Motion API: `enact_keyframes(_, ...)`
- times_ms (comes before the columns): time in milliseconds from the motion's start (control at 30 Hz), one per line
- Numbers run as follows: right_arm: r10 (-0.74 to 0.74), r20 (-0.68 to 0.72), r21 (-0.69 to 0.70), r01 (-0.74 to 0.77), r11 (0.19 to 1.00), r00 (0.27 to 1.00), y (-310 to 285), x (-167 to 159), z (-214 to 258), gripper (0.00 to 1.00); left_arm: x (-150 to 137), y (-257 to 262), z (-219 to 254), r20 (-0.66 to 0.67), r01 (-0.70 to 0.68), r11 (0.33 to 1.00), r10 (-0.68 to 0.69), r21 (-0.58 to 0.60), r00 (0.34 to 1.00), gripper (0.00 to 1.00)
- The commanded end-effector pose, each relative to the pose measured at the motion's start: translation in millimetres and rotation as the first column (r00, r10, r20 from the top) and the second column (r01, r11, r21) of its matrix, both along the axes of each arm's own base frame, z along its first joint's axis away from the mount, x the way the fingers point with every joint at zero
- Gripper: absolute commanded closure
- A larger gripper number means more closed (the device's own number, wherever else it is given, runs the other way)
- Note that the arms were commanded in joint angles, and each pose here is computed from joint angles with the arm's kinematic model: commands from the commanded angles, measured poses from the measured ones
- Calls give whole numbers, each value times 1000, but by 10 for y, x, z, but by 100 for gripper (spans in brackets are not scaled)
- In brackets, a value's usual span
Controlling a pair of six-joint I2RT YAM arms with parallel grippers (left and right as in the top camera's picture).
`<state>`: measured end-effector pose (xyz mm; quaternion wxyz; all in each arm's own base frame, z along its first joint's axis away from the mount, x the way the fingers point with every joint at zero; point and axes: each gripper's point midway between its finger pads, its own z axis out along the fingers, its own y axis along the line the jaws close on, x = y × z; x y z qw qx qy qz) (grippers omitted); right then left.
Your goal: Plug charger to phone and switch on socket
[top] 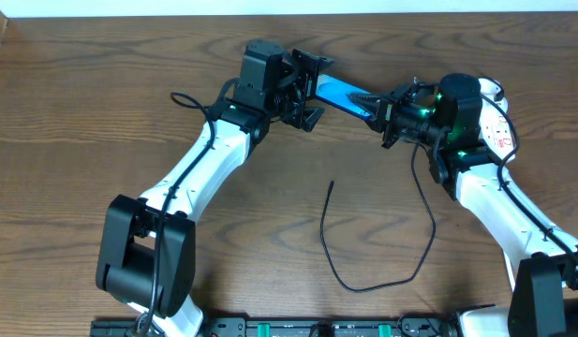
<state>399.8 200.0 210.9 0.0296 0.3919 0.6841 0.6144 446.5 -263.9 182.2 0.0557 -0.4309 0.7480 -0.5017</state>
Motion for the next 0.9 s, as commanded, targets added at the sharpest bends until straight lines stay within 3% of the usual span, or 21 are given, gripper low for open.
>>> enact_keyframes(0,45,31,30,-45,999,999,106,-40,173,99,-21,-12,103,17,13,1000,-13,-15,1000,4)
enact_keyframes(633,39,38,18,-40,999,998,200,-52,167,99,-48,-56,102,20,25,1000,-25,-12,1000,13)
enact_keyframes(867,39,45,9,-39,999,998,229,-56,161,99,-48,-57,102,20,25,1000,-25,-12,999,33)
